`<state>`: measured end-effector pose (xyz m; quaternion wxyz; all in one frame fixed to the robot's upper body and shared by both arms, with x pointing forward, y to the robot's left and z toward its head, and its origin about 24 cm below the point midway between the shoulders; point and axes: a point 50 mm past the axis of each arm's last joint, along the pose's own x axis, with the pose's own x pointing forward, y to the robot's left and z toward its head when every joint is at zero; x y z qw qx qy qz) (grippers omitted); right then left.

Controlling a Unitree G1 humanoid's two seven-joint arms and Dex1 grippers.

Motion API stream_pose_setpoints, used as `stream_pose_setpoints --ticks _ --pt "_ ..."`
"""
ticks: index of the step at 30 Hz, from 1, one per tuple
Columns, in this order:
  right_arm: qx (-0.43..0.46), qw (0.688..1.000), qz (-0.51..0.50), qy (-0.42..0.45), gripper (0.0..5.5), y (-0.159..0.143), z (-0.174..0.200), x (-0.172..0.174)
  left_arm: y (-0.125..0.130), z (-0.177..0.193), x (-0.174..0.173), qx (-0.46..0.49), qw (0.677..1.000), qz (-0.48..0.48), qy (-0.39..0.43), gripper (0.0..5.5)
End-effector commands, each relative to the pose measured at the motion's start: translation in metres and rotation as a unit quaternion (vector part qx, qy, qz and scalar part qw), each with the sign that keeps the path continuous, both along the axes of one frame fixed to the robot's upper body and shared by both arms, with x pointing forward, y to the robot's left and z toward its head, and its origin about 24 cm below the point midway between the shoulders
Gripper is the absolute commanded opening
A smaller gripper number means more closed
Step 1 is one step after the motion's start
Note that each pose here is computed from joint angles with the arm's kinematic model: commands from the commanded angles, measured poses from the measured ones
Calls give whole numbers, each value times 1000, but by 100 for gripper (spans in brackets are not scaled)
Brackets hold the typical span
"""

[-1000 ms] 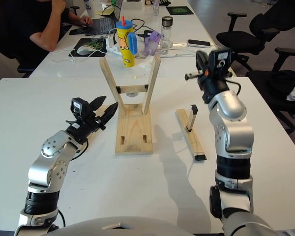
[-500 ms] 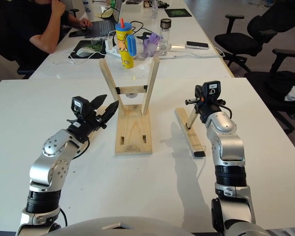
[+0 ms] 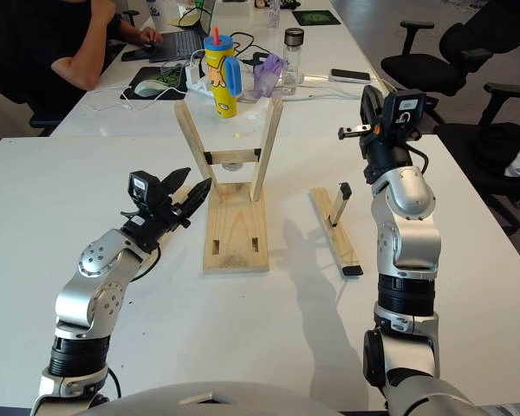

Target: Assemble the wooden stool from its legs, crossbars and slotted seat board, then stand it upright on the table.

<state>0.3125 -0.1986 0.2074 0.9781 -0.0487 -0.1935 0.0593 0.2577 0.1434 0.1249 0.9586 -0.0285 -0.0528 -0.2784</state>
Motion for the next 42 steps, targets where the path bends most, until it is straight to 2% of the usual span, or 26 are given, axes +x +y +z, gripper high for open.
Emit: stream_pose_setpoints --ticks 1,3,4,5,7,8,9,10,11,15,19,23,25,27,29,31,32,33,35,42 --pt "-46 995 21 -88 3 13 39 -3 0 -1 -1 2 1000 4 2 272" --pt "-46 996 24 -69 3 17 27 1 1 -1 -1 1 1000 6 2 272" --pt "-32 999 30 -10 3 18 0 6 1 -1 -2 0 1000 7 2 272" --pt "3 995 29 99 3 17 -48 12 1 -1 -2 -1 1000 8 2 272" --pt "41 940 -21 337 3 4 -159 -11 -3 1 0 -5 1000 -1 0 272" --pt "61 910 -59 407 3 -5 -199 -38 -5 3 2 -6 1000 -6 -3 272" --pt "59 896 -63 435 3 -7 -215 -53 -5 4 4 -8 1000 -7 -5 272" --pt "75 894 -59 437 3 -5 -218 -58 -4 5 4 -8 1000 -7 -6 272" --pt "71 906 -46 414 3 -2 -210 -52 -3 6 4 -8 1000 -3 -7 272" --pt "47 959 14 280 3 15 -149 -13 -2 5 4 -6 1000 -1 -9 272" --pt "32 991 25 126 3 15 -88 -5 -4 5 6 -6 1000 -5 -10 272" --pt "-20 996 92 1 3 37 -12 -16 -3 1 3 0 1000 -8 -2 272" --pt "-79 988 128 -21 3 53 4 -29 -3 1 1 -2 1000 -5 -1 272" --pt "-104 976 190 33 3 68 -14 -44 -3 0 -1 -2 1000 -1 0 272" --pt "-92 944 269 170 3 73 -63 -66 -3 -1 -3 0 1000 5 1 272" --pt "-53 901 265 339 32 53 -118 -95 -4 2 -4 13 1000 4 -10 272" --pt "-20 890 248 383 52 42 -130 -106 -6 4 -6 17 1000 -5 -17 272" --pt "21 893 216 395 70 30 -132 -113 -8 6 -7 18 1000 -8 -20 272" --pt "46 909 164 381 96 14 -125 -124 -11 8 -8 17 1000 -14 -22 272" --pt "-21 933 70 351 196 -8 -111 -116 -15 8 -8 69 996 7 -49 272"
